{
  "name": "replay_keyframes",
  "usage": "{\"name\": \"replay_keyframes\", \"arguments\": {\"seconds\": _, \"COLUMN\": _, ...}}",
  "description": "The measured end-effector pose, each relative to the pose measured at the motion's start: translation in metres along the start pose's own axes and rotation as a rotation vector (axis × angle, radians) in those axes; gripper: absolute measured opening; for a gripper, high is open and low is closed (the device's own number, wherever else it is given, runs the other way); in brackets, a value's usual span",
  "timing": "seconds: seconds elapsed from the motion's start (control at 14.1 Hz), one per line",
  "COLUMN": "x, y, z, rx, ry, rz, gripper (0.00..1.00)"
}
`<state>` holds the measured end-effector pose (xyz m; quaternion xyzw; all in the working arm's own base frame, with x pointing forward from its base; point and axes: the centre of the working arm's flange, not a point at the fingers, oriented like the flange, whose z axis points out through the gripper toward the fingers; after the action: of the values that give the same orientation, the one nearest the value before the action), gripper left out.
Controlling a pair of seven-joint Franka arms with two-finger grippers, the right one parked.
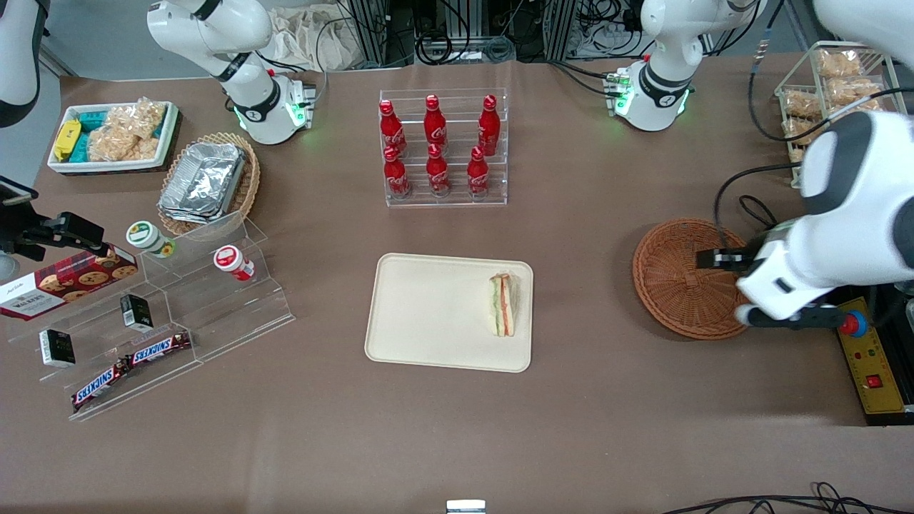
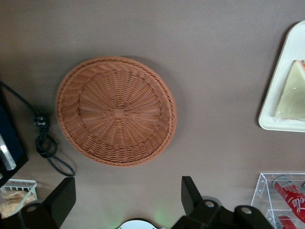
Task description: Place sandwich from basket to tray
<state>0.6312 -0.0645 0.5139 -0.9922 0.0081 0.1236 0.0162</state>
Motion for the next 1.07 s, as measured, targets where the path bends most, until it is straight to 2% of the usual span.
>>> {"name": "replay_keyframes", "arguments": {"seconds": 0.5, "x": -0.005, "y": -0.034, "z": -0.009, "rx": -0.028, "ry": 0.009, "rz": -0.037, "gripper": 0.99}}
{"name": "replay_keyframes", "arguments": {"seconds": 1.07, "x": -0.011, "y": -0.037, "z": -0.019, "rx": -0.032, "ry": 0.026, "rz": -0.042, "gripper": 0.99}}
